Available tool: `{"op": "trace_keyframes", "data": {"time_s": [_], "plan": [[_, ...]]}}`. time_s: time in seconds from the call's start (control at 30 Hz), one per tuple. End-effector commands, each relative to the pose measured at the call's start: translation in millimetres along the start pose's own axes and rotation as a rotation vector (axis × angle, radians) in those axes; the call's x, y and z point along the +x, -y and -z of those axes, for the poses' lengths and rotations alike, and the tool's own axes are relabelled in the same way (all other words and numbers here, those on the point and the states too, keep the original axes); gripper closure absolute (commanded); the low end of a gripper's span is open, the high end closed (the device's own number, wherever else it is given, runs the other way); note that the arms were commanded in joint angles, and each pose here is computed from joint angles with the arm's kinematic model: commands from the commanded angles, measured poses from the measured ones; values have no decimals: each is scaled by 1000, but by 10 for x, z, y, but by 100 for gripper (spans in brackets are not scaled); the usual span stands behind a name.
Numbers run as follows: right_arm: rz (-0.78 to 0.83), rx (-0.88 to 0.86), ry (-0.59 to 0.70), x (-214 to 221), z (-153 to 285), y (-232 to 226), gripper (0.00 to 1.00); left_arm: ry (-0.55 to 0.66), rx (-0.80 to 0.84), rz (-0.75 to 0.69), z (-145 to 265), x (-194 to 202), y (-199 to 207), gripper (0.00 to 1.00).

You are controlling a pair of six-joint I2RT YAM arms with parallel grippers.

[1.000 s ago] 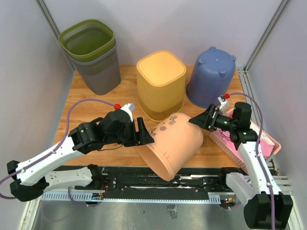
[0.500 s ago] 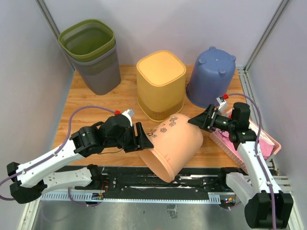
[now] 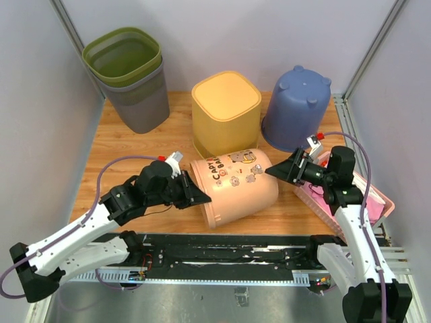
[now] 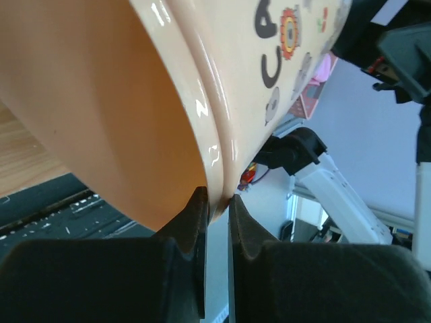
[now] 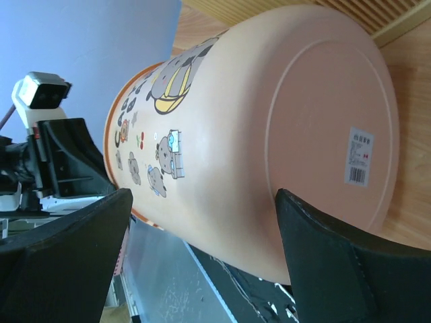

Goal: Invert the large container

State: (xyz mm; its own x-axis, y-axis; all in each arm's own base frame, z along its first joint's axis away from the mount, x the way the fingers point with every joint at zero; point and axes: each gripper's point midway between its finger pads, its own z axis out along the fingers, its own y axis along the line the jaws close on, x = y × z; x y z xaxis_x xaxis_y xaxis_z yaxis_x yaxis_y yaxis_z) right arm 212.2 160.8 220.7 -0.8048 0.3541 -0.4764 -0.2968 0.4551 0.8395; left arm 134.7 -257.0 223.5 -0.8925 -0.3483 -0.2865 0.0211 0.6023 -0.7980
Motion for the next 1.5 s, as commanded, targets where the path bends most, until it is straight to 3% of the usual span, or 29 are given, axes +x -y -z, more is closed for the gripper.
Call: {"op": "trace_keyframes", "data": {"time_s": [0.0, 0.27, 0.4, 0.63, 0.77, 1.03, 1.13, 1.27, 1.4, 1.47], "plan": [[-12, -194, -117, 195, 164, -587, 12, 1, -80, -48, -253, -58, -416, 94], [70, -272, -81, 76, 180, -973, 13, -5, -98, -123, -385, -243, -510, 100], [131, -317, -85, 79, 219, -1229, 13, -24, -104, -157, -441, -289, -535, 94], [250, -353, -54, -14, 321, -1662, 13, -38, -91, -190, -614, -351, -513, 94], [278, -323, -71, 21, 119, -1627, 12, -43, -82, -182, -777, -363, -586, 94], [364, -321, -226, 401, -405, -1761, 13, -24, -111, -188, -915, -526, -724, 95], [408, -230, -218, 328, -443, -1669, 16, -21, -118, -185, -903, -524, -759, 96], [577, 99, -56, -83, -179, -1247, 13, 9, -121, -196, -831, -587, -698, 91], [612, 477, 113, -626, 265, -646, 10, 83, -107, -213, -659, -791, -424, 67], [562, 536, 126, -719, 352, -444, 10, 101, -68, -217, -592, -845, -238, 51]]}}
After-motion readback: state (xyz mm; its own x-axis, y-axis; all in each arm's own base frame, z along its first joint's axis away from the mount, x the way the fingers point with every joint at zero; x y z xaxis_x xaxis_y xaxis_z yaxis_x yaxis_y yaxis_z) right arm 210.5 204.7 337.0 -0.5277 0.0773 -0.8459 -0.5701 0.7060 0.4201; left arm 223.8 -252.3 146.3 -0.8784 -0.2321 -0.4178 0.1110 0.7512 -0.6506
